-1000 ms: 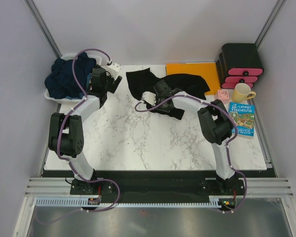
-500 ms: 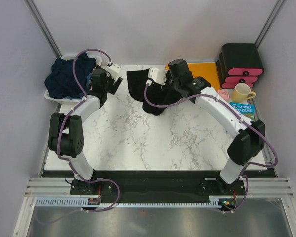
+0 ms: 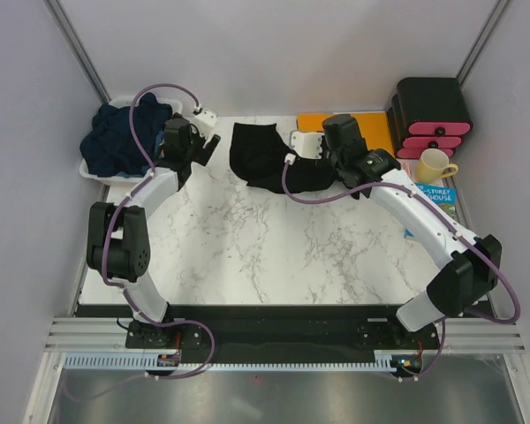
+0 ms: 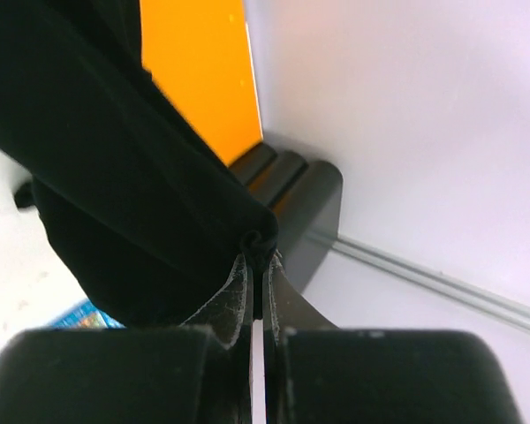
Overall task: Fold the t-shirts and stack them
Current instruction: Flatten the tshirt out
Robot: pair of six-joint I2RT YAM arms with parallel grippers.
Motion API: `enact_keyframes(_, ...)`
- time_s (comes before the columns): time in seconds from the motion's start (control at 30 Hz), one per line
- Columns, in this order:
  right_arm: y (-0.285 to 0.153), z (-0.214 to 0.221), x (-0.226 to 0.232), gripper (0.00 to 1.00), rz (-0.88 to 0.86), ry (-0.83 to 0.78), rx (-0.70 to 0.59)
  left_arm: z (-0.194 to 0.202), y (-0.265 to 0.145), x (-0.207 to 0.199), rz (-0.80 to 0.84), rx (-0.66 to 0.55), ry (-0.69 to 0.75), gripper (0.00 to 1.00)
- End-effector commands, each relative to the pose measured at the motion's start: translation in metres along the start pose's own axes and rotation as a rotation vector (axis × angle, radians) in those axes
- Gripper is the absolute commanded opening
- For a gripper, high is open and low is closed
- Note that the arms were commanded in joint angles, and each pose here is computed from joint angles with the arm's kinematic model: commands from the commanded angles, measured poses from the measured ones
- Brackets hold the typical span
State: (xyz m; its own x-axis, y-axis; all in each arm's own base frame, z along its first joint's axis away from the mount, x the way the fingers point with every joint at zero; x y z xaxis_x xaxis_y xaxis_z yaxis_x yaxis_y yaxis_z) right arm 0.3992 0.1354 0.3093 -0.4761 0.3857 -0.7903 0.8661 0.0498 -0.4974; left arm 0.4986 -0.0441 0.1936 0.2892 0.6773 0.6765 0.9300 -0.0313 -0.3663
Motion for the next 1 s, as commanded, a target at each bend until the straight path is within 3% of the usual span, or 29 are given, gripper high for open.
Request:
enact_keyframes(0.0, -0.039, 0.019, -0.042, 0.00, 0.099, -0.057, 0.014, -0.016, -0.003, 0.016, -0.026, -0.043, -0.008, 0.99)
enact_keyframes(0.23, -0.085, 0.077, -0.031, 0.00, -0.087, -0.281, 0.109, -0.013, -0.006, 0.016, -0.027, -0.035, 0.007, 0.99)
enact_keyframes(0.5, -0.099, 0.129, -0.017, 0.00, -0.233, -0.373, 0.271, -0.015, 0.002, 0.012, -0.003, -0.042, -0.024, 0.99)
enact_keyframes(0.6, -0.092, 0.114, -0.038, 0.00, -0.106, -0.264, 0.207, -0.017, 0.005, 0.010, 0.012, -0.042, -0.035, 0.99)
enact_keyframes(0.73, -0.097, 0.064, -0.125, 0.00, 0.388, -0.094, -0.009, -0.017, 0.007, 0.002, 0.053, -0.049, -0.051, 0.98)
enact_keyframes(0.8, -0.101, 0.053, -0.145, 0.00, 0.524, -0.071, -0.070, -0.019, 0.006, -0.003, 0.086, -0.069, -0.051, 0.97)
enact_keyframes(0.93, -0.122, 0.036, -0.189, 0.00, 0.809, 0.005, -0.156, -0.030, 0.002, -0.022, 0.218, -0.132, -0.064, 0.94)
enact_keyframes(0.97, -0.126, 0.034, -0.196, 0.00, 0.855, 0.021, -0.169, -0.042, -0.002, -0.030, 0.291, -0.204, -0.064, 0.94)
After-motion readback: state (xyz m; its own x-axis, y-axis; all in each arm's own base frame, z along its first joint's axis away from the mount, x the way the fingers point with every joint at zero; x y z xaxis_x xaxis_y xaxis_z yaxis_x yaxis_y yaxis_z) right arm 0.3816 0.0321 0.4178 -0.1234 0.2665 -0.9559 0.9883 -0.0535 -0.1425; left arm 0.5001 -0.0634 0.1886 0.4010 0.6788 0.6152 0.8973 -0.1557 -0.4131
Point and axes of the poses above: each gripper's point midway between its finger pads, its own y axis out along the fingers, its own x axis along the line the jaws close on, z = x × y, the point moved 3 cm from there along -y, back along the fingers, and after that the axes turned 15 degrees about y, right-handed, at the moved point
